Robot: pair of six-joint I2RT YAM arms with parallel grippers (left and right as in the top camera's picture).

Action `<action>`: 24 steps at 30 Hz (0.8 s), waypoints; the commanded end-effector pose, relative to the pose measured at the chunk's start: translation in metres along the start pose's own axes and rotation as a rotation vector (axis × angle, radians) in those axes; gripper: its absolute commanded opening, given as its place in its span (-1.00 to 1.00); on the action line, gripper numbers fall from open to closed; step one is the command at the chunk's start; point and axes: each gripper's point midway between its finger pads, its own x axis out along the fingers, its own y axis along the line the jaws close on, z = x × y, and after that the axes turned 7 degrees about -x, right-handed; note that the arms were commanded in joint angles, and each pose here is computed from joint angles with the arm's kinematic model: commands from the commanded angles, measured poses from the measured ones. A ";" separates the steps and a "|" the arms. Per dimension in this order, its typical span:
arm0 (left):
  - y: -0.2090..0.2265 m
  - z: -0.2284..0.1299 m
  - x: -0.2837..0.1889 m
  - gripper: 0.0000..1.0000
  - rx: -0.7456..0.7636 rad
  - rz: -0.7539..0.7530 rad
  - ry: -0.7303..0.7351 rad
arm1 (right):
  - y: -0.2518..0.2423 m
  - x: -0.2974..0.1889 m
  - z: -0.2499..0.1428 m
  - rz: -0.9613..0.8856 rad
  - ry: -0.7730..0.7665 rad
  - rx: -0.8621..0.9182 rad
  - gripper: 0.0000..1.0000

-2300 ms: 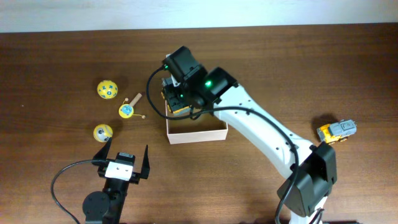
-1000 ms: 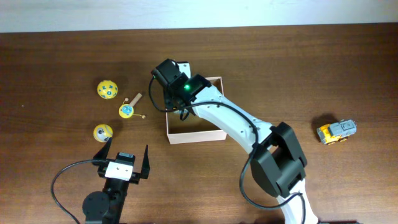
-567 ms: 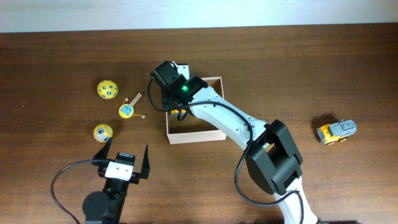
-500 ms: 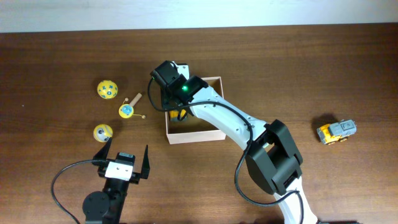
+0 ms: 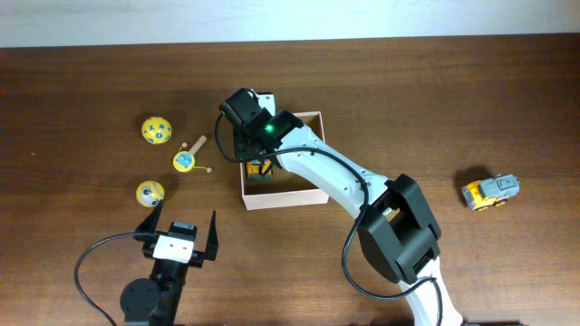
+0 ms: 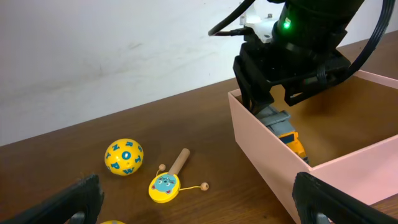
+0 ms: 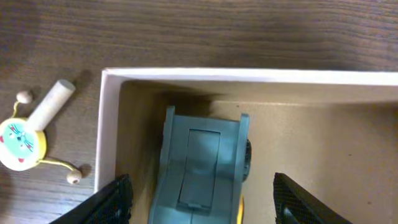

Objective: Pack container
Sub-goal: 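Lower the truck into the box and open the right gripper, then move the right gripper to the lower-right yellow-grey toy truck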

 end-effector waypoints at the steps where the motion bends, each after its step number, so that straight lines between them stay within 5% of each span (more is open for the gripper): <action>1: 0.002 -0.003 0.000 0.98 0.014 0.009 0.008 | 0.005 -0.026 0.024 0.023 -0.054 -0.021 0.33; 13: 0.002 -0.003 0.000 0.98 0.014 0.009 0.008 | -0.053 -0.132 0.069 -0.021 -0.092 0.064 0.35; 24: 0.002 -0.003 0.000 0.98 0.014 0.009 0.008 | -0.247 -0.198 0.058 -0.249 -0.008 0.394 0.41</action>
